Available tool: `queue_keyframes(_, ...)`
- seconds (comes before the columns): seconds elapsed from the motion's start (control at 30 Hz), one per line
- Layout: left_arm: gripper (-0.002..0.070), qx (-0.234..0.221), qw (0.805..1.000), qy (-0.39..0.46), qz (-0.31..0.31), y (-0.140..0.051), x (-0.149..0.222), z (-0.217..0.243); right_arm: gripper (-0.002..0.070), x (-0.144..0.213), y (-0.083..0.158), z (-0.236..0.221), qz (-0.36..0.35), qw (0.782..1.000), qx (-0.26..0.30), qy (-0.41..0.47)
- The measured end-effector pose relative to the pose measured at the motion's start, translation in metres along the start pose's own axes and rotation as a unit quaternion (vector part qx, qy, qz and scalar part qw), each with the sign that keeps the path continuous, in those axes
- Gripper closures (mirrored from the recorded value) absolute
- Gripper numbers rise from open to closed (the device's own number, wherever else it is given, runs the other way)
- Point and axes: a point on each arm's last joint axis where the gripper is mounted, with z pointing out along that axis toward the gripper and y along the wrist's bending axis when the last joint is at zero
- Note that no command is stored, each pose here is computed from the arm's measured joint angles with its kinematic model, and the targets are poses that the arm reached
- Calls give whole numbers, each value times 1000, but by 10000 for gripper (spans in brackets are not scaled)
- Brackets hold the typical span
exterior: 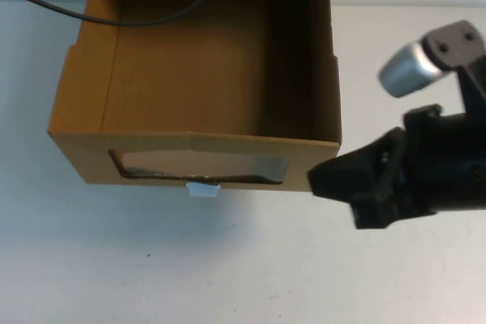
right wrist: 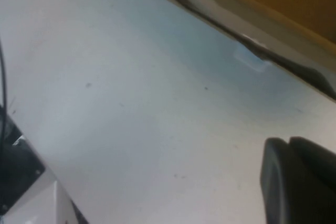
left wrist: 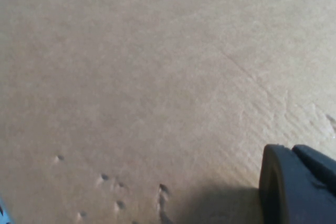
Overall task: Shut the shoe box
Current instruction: Close the shoe box with your right arm
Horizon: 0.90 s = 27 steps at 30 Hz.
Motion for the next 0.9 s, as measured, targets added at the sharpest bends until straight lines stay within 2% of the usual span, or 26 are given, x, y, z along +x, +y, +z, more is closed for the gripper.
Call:
queue_keyframes(0.17,678,0,1000,0,-1,0,0,0,687,-21,24,33,-30,999,-31,16)
queue_keyframes(0.27,678,0,1000,0,-2,0,0,0,687,-28,31,50,-34,999,-38,19)
queue_keyframes(0.5,678,0,1000,0,-3,0,0,0,687,-40,26,82,-32,999,-29,31)
queue_keyframes(0.9,678,0,1000,0,-3,0,0,0,687,-60,14,101,-37,999,6,13)
